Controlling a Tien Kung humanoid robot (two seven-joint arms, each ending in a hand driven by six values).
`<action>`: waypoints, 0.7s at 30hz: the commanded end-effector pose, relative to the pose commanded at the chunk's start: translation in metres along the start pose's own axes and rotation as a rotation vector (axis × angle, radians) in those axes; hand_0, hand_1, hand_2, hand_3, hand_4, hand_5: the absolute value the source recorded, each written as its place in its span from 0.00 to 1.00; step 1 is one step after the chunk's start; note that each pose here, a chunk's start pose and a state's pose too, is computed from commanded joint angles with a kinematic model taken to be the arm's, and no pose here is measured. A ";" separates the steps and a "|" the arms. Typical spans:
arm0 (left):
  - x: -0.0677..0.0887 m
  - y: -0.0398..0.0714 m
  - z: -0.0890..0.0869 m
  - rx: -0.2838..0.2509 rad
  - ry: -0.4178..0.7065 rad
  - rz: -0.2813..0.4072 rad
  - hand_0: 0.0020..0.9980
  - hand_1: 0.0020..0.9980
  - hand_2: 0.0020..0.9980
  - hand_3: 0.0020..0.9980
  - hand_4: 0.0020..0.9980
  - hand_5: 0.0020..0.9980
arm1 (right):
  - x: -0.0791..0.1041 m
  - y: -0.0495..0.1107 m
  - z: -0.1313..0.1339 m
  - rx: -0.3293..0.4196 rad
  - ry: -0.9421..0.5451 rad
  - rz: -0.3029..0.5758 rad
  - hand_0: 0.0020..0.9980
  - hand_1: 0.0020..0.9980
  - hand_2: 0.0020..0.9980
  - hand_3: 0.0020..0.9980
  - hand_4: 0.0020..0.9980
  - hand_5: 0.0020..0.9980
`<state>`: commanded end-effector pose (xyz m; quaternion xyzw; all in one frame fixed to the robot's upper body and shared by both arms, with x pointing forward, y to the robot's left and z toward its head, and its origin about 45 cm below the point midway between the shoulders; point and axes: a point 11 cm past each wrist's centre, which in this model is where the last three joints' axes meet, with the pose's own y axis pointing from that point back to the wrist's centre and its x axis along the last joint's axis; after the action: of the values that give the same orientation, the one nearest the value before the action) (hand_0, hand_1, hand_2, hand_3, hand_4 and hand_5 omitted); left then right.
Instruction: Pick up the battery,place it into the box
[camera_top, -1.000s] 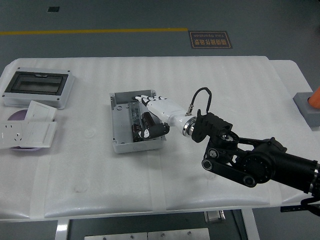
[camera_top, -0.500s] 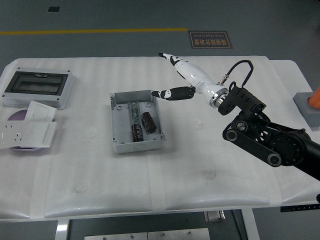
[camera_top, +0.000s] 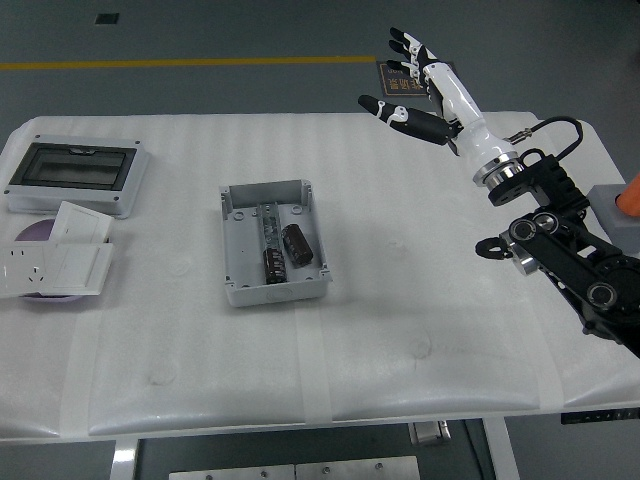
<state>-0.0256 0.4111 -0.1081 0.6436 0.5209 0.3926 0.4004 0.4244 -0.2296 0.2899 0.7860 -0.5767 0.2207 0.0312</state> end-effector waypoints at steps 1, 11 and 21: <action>0.000 0.000 0.000 0.000 0.000 0.001 0.67 0.67 0.49 0.53 0.42 0.38 | 0.002 0.001 0.001 0.000 -0.027 0.008 0.92 0.84 0.91 0.95 0.89 0.54; -0.003 -0.001 0.000 -0.006 0.007 -0.005 0.67 0.67 0.49 0.53 0.43 0.38 | 0.032 0.011 0.013 -0.025 -0.225 0.112 0.90 0.82 0.88 0.91 0.89 0.59; -0.004 -0.002 -0.004 0.001 0.013 -0.006 0.67 0.67 0.49 0.53 0.43 0.38 | 0.055 0.021 0.019 -0.025 -0.281 0.188 0.90 0.81 0.87 0.90 0.89 0.59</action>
<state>-0.0305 0.4081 -0.1093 0.6396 0.5258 0.3953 0.3977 0.4242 -0.2914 0.2899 0.7511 -0.6492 0.1036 -0.0606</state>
